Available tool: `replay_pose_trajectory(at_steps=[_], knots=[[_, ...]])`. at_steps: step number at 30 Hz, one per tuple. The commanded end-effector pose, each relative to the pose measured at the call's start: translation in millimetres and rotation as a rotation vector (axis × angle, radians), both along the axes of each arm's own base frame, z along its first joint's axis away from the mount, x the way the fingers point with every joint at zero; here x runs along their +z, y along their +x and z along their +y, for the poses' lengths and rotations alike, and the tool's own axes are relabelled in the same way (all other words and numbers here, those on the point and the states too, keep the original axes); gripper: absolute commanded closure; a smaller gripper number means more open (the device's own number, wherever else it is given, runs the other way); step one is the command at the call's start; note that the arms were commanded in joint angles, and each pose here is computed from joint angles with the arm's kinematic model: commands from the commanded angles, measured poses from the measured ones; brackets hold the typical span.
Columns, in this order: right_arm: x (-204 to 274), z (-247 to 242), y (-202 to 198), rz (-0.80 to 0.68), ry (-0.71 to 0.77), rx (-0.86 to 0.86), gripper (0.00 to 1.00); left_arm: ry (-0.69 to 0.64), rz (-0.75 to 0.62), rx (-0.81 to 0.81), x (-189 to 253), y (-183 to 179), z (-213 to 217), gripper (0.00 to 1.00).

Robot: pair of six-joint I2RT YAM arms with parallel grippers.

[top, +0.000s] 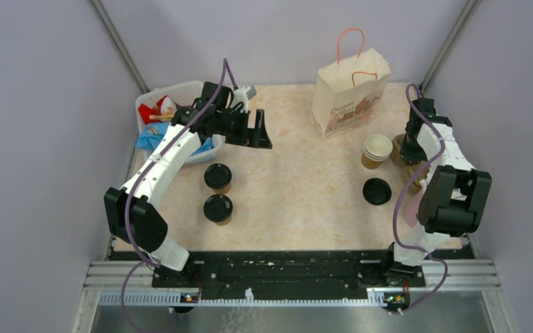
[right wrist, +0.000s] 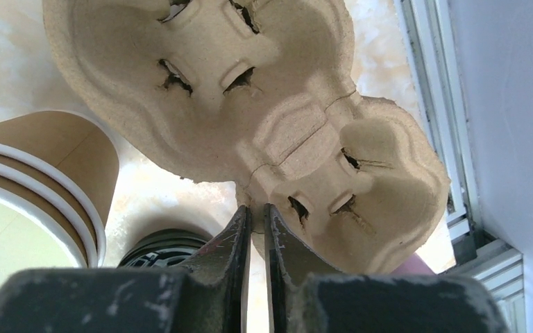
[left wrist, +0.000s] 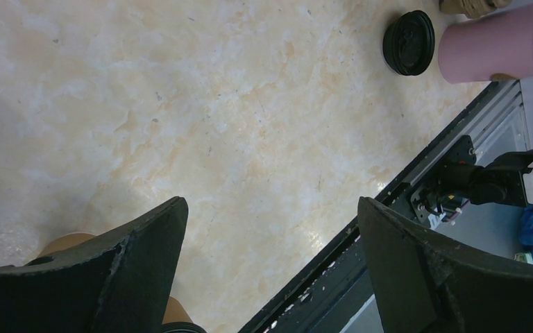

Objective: Pack the takeout coffee

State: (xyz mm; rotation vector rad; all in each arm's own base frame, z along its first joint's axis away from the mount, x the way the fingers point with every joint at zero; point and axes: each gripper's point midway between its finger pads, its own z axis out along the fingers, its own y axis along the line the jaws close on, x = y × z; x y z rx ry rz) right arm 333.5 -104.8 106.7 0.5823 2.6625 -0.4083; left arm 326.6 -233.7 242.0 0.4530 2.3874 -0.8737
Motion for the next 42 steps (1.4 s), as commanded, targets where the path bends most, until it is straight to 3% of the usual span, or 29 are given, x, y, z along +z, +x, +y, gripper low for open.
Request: replay_pose_trajectory(at_steps=[1,9,16,37,42], knots=[[10.4,0.2,2.1,-0.049,0.017,0.006,0.88,-0.037,-0.055,-0.01,18.4,-1.8,-0.3,0.02],[6.5,2.1,-10.7,-0.006,0.033,0.065,0.72,-0.037,-0.056,-0.01,18.4,-2.2,-0.1,0.02],[6.1,4.1,-14.5,-0.011,0.06,0.114,0.75,-0.039,-0.051,-0.014,17.4,-3.0,-0.9,0.02],[-7.9,13.8,-15.9,-0.016,0.122,0.199,0.73,-0.039,-0.049,-0.014,16.8,-3.6,-0.8,0.02],[-8.8,7.7,-15.0,-0.007,0.094,0.185,0.79,-0.039,-0.047,-0.014,16.1,-3.9,-0.6,0.02]])
